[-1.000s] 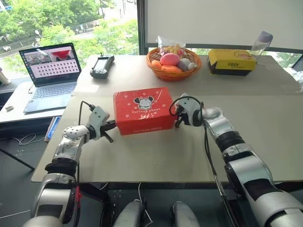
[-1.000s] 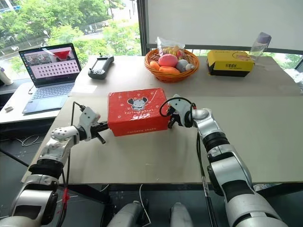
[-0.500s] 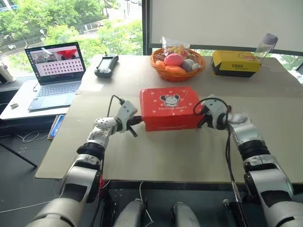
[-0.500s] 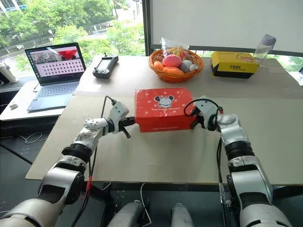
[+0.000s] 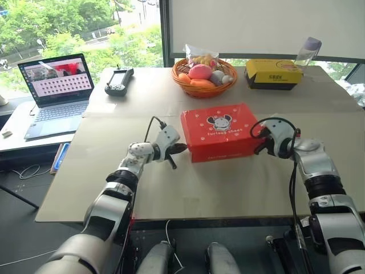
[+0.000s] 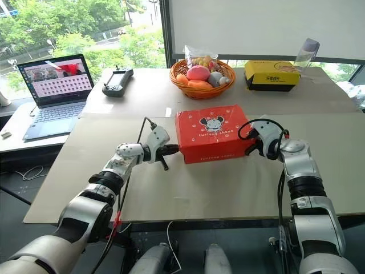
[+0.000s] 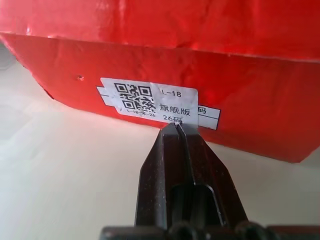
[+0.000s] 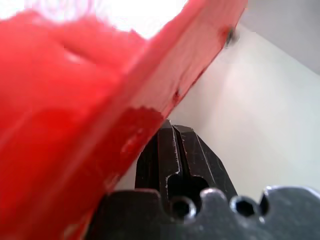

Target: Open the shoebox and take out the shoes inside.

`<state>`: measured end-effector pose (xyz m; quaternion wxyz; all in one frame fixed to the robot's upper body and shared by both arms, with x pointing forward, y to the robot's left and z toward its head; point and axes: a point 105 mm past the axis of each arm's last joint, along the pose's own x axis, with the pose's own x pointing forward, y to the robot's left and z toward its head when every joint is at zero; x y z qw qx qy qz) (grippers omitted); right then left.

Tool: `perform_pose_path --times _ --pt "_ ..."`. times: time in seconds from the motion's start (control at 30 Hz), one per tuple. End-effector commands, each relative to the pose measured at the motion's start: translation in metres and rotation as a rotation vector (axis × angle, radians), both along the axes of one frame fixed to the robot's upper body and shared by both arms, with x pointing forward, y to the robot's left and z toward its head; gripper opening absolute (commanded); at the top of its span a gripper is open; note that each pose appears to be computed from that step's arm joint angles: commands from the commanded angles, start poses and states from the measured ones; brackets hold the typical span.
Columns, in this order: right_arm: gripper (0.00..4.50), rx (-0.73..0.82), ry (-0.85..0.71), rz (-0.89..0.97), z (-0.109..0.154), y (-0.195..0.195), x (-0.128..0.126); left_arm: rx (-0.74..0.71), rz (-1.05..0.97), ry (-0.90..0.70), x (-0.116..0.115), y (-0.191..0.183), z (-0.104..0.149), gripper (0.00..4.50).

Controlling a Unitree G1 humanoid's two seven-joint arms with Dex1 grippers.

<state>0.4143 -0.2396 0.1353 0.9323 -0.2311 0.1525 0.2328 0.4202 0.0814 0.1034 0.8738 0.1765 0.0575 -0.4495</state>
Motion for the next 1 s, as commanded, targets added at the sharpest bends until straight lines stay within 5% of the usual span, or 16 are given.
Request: perform_pose_path --times 0.03,0.53,0.8,1.0 --pt "0.00 0.007 -0.026 0.050 0.010 0.011 -0.002 -0.021 0.054 -0.076 0.010 0.010 0.021 0.02" --pt "0.00 -0.084 0.014 -0.038 -0.003 -0.015 -0.007 -0.053 0.070 -0.127 0.008 0.028 0.034 0.02" --pt "0.00 -0.201 -0.036 -0.086 0.037 -0.058 -0.038 -0.222 -0.110 -0.070 -0.081 0.083 0.057 0.02" --pt "0.00 -0.167 0.112 -0.007 0.034 -0.050 -0.088 -0.243 -0.133 0.005 -0.135 0.095 0.066 0.02"
